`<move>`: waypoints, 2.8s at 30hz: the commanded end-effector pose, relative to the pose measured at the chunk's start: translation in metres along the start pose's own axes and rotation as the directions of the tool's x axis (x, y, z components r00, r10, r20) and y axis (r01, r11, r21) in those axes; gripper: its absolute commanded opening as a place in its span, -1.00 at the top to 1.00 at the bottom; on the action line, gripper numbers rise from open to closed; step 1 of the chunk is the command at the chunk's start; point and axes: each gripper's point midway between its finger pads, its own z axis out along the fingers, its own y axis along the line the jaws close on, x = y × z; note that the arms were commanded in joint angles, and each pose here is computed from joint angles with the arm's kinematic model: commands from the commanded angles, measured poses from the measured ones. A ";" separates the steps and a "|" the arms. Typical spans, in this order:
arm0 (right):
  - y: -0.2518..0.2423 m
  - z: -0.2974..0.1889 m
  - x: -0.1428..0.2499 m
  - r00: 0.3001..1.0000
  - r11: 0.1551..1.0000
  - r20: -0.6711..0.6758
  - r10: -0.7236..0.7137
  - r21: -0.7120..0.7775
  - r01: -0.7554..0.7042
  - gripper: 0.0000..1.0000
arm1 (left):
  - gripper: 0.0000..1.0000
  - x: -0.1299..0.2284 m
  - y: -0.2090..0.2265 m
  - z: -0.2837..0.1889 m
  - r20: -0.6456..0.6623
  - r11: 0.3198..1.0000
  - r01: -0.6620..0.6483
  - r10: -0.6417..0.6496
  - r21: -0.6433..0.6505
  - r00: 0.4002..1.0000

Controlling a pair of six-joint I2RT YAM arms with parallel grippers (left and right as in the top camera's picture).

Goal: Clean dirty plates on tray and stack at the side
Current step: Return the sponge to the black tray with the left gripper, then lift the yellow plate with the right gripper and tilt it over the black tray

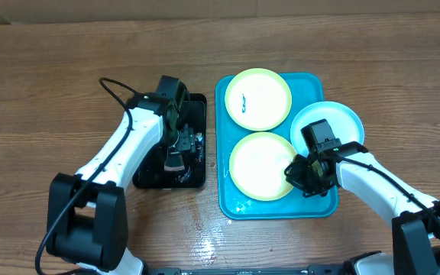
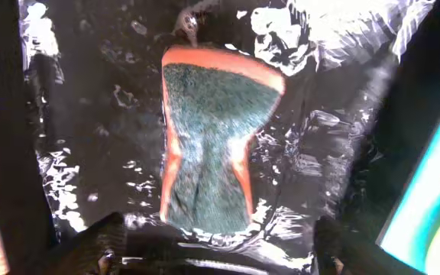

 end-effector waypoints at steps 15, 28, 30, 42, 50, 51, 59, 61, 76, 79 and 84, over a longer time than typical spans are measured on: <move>0.092 -0.142 -0.040 0.889 0.921 0.275 -0.367 -0.028 0.389 0.92 | -1.00 0.008 0.018 -0.170 0.427 0.978 0.000 -0.091 0.208 0.900; 0.205 -0.106 -0.025 0.649 0.788 0.501 -0.573 0.116 0.605 0.92 | -1.00 0.050 0.036 -0.222 0.550 0.965 -0.032 -0.121 0.261 0.827; 0.215 -0.101 -0.023 0.611 0.777 0.532 -0.587 0.157 0.610 0.92 | -0.99 0.054 0.037 -0.220 0.537 0.966 -0.028 -0.118 0.255 0.835; 0.226 -0.161 -0.016 0.299 0.785 0.744 -0.597 0.465 0.410 0.92 | -1.00 0.059 0.039 -0.202 0.462 0.976 -0.006 -0.098 0.220 0.881; 0.236 -0.202 0.004 0.093 0.751 0.766 -0.636 0.585 0.306 0.92 | -1.00 0.063 0.040 -0.187 0.390 0.981 0.007 -0.083 0.192 0.917; 0.240 -0.205 0.009 0.069 0.738 0.761 -0.646 0.599 0.310 0.92 | -1.00 0.065 0.040 -0.186 0.385 0.982 0.009 -0.083 0.191 0.919; 0.255 -0.219 0.025 -0.015 0.711 0.750 -0.661 0.632 0.308 0.92 | -1.00 0.076 0.048 -0.211 0.485 0.976 -0.005 -0.104 0.219 0.869; 0.256 -0.222 0.026 -0.021 0.714 0.754 -0.656 0.630 0.304 0.92 | -0.99 0.081 0.052 -0.222 0.526 0.973 -0.010 -0.115 0.229 0.843; 0.264 -0.226 0.034 -0.040 0.722 0.770 -0.637 0.614 0.319 0.92 | -0.99 0.098 0.067 -0.244 0.620 0.972 -0.008 -0.143 0.234 0.772; 0.264 -0.226 0.034 -0.040 0.723 0.770 -0.636 0.613 0.319 0.92 | -0.99 0.098 0.067 -0.244 0.619 0.972 -0.008 -0.143 0.234 0.772; 0.264 -0.226 0.034 -0.040 0.723 0.770 -0.636 0.613 0.319 0.92 | -1.00 0.097 0.067 -0.244 0.619 0.972 -0.008 -0.143 0.234 0.772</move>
